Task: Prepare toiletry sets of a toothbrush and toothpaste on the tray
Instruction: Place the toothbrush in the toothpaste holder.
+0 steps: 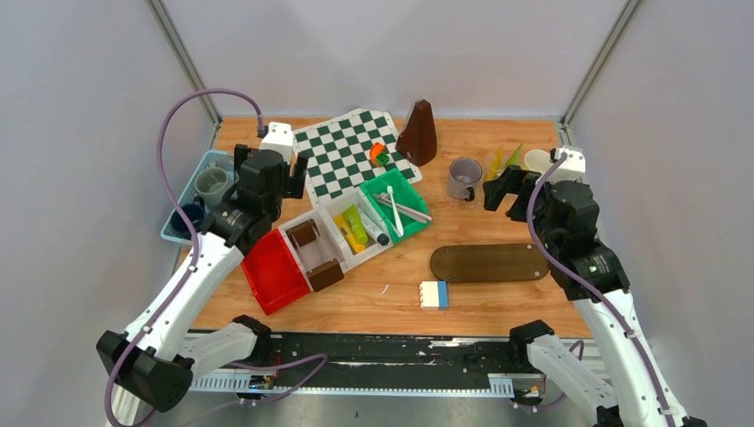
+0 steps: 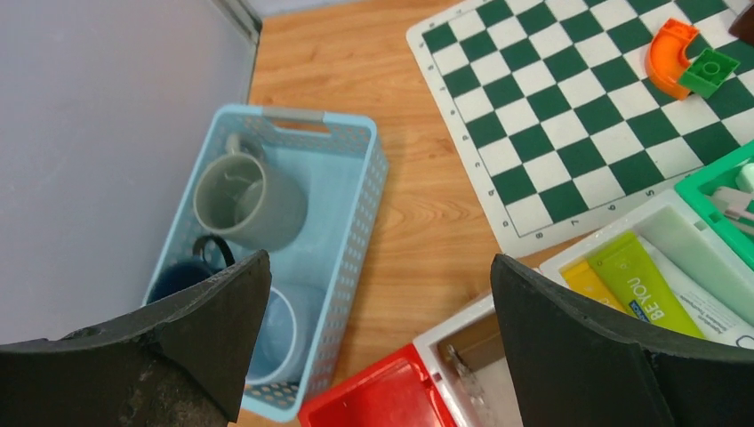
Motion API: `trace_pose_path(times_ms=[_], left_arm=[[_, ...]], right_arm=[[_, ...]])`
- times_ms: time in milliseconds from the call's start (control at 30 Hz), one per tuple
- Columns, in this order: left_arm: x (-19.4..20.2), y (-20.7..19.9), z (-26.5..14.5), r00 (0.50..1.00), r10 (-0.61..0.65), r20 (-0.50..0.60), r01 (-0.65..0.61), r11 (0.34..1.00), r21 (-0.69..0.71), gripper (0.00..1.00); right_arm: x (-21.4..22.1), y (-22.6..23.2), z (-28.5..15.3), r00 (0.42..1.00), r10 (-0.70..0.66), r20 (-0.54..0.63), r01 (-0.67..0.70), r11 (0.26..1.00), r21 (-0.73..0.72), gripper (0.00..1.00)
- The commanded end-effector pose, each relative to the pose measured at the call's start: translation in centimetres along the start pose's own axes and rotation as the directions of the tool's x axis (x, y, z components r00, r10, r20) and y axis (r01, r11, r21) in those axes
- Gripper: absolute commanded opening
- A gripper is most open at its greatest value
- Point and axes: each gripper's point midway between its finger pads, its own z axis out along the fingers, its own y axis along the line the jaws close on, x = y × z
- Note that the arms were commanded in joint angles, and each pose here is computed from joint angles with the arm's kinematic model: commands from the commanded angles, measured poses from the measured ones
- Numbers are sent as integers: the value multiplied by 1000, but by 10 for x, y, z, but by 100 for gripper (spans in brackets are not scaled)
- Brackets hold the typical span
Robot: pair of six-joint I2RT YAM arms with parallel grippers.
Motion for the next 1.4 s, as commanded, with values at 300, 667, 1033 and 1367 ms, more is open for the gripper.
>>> trace_pose_path(times_ms=[300,667,1033,1367], left_arm=[[65,69,15,916,-325,-234,259,926,-274,97],[131,117,54,790,-484,-376,341,857,-387,76],[186,96,80,692,-511,-510,361,857,-369,58],[230,82,92,612,-530,-587,368,848,-383,40]], right_arm=[[34,7,-9,997,60,-38,-64,994,-93,100],[37,-2,-24,997,14,81,-6,996,-93,100],[40,-6,-25,992,-17,121,26,997,-76,100],[42,-6,-23,992,-27,120,36,997,-74,100]])
